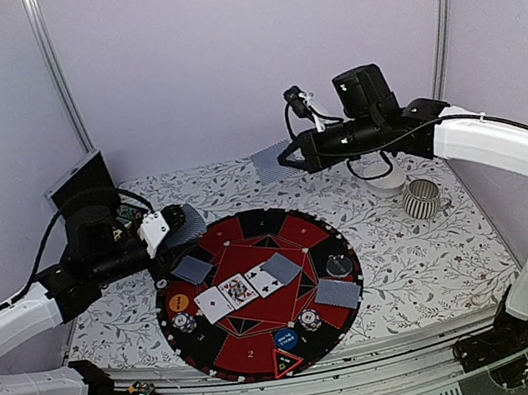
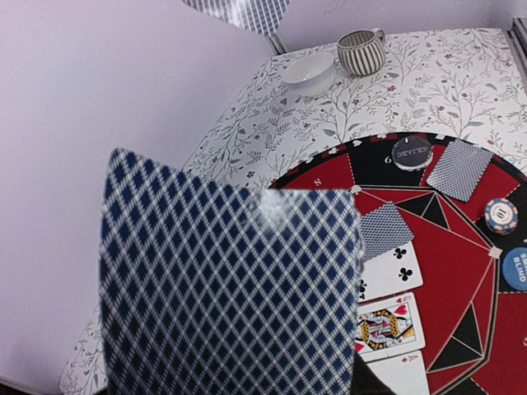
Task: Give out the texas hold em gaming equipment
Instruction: Place the poker card in the community card area.
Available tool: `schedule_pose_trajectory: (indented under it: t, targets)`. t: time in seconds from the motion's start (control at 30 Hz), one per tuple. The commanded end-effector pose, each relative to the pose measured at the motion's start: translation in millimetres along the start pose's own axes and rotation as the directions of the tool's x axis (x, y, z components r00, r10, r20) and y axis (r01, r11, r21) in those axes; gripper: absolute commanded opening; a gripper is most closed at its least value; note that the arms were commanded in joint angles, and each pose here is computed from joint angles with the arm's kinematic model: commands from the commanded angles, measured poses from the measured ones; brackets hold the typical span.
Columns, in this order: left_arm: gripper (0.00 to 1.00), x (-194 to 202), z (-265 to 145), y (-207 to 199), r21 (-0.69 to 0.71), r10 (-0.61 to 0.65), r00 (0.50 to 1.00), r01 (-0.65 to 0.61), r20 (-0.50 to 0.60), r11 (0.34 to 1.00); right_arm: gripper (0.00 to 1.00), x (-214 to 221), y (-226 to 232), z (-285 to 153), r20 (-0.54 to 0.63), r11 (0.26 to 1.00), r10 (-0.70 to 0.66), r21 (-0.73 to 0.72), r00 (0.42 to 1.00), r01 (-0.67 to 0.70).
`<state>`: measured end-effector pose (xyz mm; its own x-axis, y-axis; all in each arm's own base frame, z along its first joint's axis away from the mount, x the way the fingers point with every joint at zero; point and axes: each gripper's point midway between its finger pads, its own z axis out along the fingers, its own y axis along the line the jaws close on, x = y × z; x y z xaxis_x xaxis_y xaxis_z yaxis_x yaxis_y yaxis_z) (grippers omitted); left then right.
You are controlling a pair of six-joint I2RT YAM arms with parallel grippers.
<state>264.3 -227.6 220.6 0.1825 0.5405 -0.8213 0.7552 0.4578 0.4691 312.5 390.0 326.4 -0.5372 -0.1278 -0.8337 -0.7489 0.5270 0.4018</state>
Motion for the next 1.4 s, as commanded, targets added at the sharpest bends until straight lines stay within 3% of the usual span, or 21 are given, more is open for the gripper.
schedule_pose_trajectory:
  t: [0.0, 0.17, 0.27, 0.5, 0.87, 1.1, 1.37]
  targets:
    - [0.42, -15, -4, 0, -0.007, 0.023, 0.998, -0.022, 0.055, 1.0, 0.02, 48, -75, 10, -0.044, 0.968, 0.165, 0.2, 0.985, -0.153]
    - [0.42, -15, -4, 0, -0.007, 0.021, 0.998, -0.021, 0.055, 1.0, 0.02, 103, -118, 37, -0.093, 0.931, 0.278, 0.272, 0.956, -0.244]
    - [0.42, -16, -5, -1, -0.003, 0.022, 0.998, -0.022, 0.06, 1.0, 0.02, 109, -122, 57, -0.033, 0.921, 0.343, 0.21, 0.939, -0.329]
    - [0.42, -16, -5, -1, -0.009, 0.025, 0.998, -0.024, 0.062, 1.0, 0.02, 152, -162, 86, 0.031, 0.833, 0.484, 0.291, 0.875, -0.471]
    - [0.42, -17, -7, 1, -0.018, 0.027, 0.997, -0.026, 0.066, 0.999, 0.11, 204, -177, 104, 0.022, 0.734, 0.637, 0.291, 0.771, -0.614]
    - [0.42, -16, -6, 0, -0.014, 0.027, 0.998, -0.026, 0.063, 1.0, 0.34, 205, -180, 83, 0.054, 0.742, 0.599, 0.338, 0.799, -0.579]
    - [0.42, -14, -6, 0, -0.016, 0.027, 0.998, -0.026, 0.053, 1.0, 0.37, 196, -177, 63, 0.049, 0.776, 0.527, 0.379, 0.848, -0.504]
